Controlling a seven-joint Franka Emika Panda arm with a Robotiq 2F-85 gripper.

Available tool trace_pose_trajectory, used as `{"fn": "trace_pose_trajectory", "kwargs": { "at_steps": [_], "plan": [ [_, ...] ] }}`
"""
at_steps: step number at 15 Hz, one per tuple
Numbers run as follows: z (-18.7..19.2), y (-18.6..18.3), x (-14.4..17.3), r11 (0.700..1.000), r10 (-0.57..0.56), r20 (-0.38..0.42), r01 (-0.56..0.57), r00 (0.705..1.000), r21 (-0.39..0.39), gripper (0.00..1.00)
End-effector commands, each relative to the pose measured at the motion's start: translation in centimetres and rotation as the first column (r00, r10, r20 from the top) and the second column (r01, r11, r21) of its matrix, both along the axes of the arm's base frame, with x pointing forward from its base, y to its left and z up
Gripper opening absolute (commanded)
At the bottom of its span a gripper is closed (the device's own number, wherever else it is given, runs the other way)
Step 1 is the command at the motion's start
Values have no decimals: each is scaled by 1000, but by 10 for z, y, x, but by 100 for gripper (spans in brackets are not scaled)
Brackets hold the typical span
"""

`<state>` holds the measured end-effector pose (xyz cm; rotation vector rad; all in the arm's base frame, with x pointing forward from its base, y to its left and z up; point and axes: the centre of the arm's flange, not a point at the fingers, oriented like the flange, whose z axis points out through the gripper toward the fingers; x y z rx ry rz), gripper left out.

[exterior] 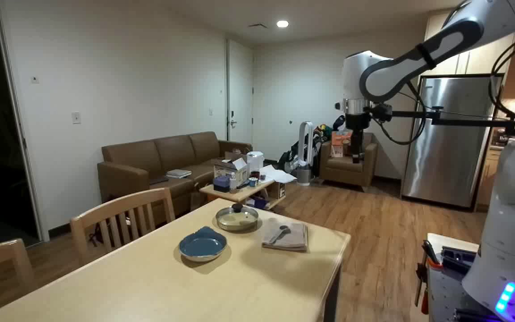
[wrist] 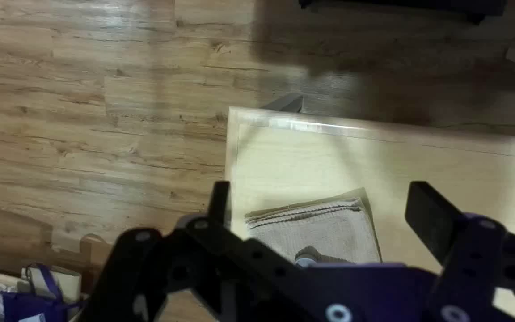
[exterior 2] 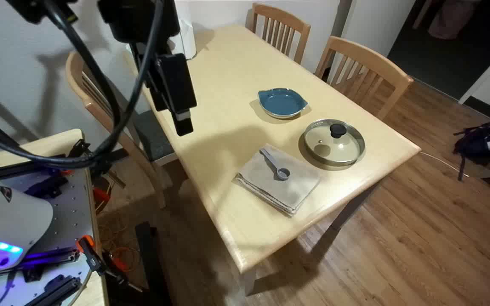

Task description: Place the spoon on the blue dish

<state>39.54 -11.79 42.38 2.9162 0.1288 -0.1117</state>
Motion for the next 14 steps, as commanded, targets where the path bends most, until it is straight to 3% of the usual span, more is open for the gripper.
{"fn": "trace_pose_trajectory", "kwargs": {
  "at_steps": [1,2,6,11,12,14],
  "plan": [
    [0,0,0,1000,0,0,0,1000,0,100],
    [0,0,0,1000,0,0,0,1000,0,100],
    [6,-29,39,974,217,-84,-211,972,81,100],
    [-2,-71,89,893,442,-135,-422,887,156,100],
    [0,-55,57,926,372,-94,-363,923,106,100],
    [-8,-63,72,908,413,-117,-399,903,129,100]
  ]
}}
